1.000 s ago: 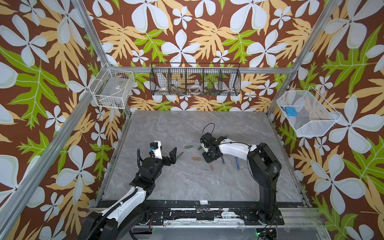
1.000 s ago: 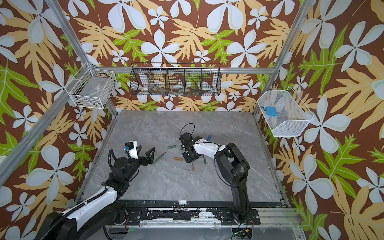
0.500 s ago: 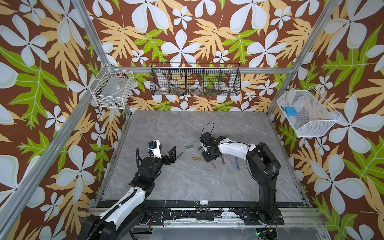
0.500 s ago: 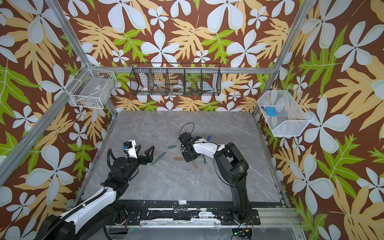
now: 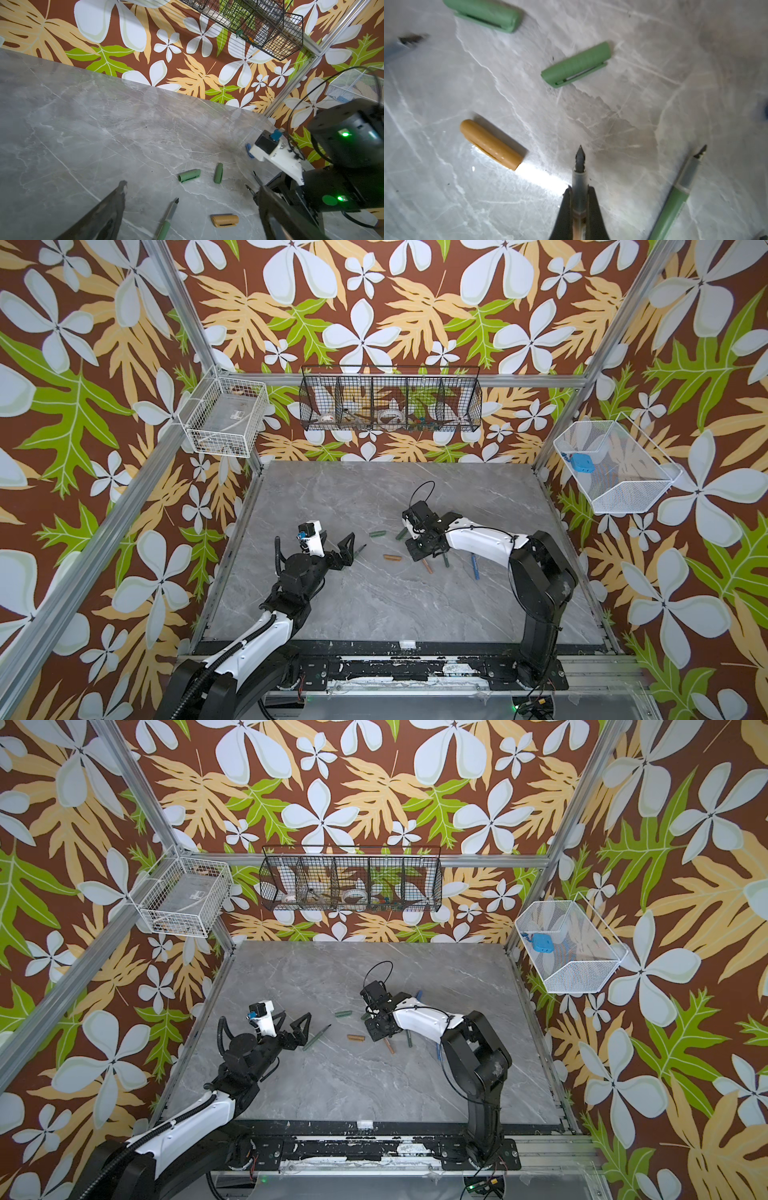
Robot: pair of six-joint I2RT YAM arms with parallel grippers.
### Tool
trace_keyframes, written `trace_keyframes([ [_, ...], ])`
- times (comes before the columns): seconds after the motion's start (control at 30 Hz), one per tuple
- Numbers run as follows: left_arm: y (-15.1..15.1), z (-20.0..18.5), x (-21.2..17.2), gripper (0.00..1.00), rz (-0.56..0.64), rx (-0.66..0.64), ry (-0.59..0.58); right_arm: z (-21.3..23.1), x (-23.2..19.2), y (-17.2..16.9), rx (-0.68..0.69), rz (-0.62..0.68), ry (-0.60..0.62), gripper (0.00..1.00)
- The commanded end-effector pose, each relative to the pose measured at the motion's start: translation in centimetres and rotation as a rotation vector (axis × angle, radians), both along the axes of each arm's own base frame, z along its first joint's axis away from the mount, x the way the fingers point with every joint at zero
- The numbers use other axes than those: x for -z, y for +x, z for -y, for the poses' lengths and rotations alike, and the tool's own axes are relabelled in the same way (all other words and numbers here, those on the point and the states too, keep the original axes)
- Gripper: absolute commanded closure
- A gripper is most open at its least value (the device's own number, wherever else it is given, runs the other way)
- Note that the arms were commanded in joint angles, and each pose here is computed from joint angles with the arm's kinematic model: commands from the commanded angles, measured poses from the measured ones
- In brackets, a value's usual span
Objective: Insert the pens into the pen caps
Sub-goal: 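Lift the orange pen with the right gripper while the left gripper reaches to take it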
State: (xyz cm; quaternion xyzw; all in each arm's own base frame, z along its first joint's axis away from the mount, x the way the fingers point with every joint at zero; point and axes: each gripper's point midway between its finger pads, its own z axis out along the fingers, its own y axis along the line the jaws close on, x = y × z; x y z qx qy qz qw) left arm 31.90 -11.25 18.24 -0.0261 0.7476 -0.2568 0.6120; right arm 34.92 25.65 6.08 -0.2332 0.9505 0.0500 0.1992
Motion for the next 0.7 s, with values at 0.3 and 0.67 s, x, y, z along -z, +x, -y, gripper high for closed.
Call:
trace_keyframes([
  [0.3, -2.2, 5.2, -2.2, 0.0, 0.061, 0.332, -0.085, -2.9, -10.7, -0.9, -0.097, 0.345, 0.447, 1.0],
  [0.67, -4.7, 9.2, -3.0, 0.0, 0.067, 0.639, -0.197, -4.0, -17.1, -4.9, -0.205, 0.52, 0.916, 1.0],
])
